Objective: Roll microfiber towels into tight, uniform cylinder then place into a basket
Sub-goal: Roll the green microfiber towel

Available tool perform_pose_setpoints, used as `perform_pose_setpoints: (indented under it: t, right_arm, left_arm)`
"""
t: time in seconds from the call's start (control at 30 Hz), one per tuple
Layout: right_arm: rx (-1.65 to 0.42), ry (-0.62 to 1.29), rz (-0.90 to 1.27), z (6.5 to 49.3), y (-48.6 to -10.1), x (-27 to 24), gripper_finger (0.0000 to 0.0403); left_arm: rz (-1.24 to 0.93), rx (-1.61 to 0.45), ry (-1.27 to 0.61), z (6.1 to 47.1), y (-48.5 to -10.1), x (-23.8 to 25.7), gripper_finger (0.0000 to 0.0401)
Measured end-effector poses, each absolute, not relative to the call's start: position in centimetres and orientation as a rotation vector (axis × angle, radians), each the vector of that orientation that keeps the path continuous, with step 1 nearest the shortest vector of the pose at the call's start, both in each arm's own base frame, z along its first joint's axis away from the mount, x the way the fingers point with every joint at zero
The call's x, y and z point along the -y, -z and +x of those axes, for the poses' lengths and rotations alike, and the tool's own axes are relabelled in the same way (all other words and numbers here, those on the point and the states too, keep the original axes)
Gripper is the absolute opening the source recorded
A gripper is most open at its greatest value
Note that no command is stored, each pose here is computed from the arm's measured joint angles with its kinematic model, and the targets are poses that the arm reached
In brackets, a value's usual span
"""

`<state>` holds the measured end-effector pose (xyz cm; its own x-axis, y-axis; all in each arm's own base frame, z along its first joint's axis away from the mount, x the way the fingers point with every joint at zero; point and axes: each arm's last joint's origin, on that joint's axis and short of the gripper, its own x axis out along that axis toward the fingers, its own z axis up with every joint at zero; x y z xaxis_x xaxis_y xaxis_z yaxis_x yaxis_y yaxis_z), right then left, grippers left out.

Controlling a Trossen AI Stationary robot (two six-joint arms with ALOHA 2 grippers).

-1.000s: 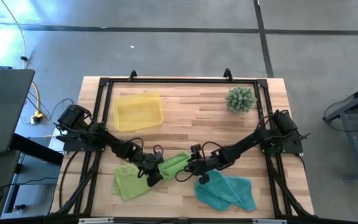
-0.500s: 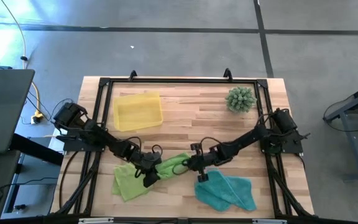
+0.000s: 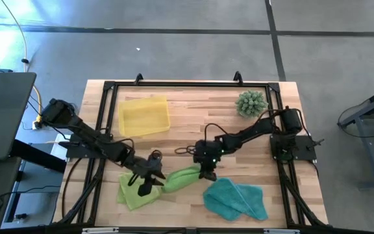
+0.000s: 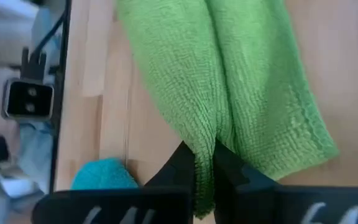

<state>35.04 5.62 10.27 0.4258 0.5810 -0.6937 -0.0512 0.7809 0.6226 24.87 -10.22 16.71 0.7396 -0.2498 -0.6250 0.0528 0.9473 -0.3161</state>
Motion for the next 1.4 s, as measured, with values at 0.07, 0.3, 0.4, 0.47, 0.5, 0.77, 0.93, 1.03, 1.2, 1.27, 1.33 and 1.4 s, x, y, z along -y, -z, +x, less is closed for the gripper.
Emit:
perform_pose_setpoints:
  t: [0.07,0.3,0.4,0.47,0.5,0.77,0.93,1.03,1.2,1.27,1.33,1.4]
  right_arm:
    - [-1.08,-0.389,0.621,35.1,-10.3,-5.1,0.0004]
    - [-1.086,-0.369,0.664,35.1,-10.3,-4.3,0.0004]
    - [-1.086,-0.369,0.664,35.2,-10.3,-4.3,0.0004]
    - [-1.085,-0.369,0.663,35.2,-10.3,-4.3,0.0004]
    - [-1.085,-0.369,0.663,35.2,-10.3,-4.3,0.0005]
    - [-1.082,-0.372,0.658,35.2,-10.3,-4.3,0.0005]
    - [-1.069,-0.4,0.611,35.2,-10.3,-4.3,0.0027]
    - [-1.046,-0.453,0.528,35.2,-10.3,-4.3,0.0059]
    - [-1.029,-0.541,0.391,34.6,-11.1,-4.1,0.011]
    - [-1.023,-0.547,0.327,34.2,-11.9,-3.8,0.0121]
    - [-1.008,-0.531,0.242,33.8,-13.0,-3.7,0.0125]
    - [-0.981,-0.494,0.12,33.5,-14.2,-3.9,0.0125]
  left_arm:
    - [-0.232,-0.642,0.182,25.0,-17.1,11.1,0.0129]
    - [-0.117,-0.605,0.118,25.4,-15.1,13.1,0.0129]
    - [-0.099,-0.633,0.063,25.5,-13.8,13.1,0.0129]
    - [-0.101,-0.646,0.034,25.7,-13.2,13.0,0.0129]
    - [-0.105,-0.657,0.027,25.8,-12.9,12.9,0.0129]
    - [-0.137,-0.731,-0.015,26.1,-10.9,12.4,0.0129]
    - [-0.219,-0.808,-0.024,26.3,-10.0,11.9,0.0129]
    - [-0.263,-0.841,-0.012,26.3,-9.7,11.7,0.0129]
    - [-0.291,-0.851,-0.007,26.3,-9.5,11.7,0.0129]
    - [-0.313,-0.852,-0.016,26.3,-9.5,11.7,0.0129]
    - [-0.323,-0.853,-0.02,26.3,-9.5,11.7,0.0129]
    - [-0.324,-0.854,-0.021,26.3,-9.5,11.7,0.0129]
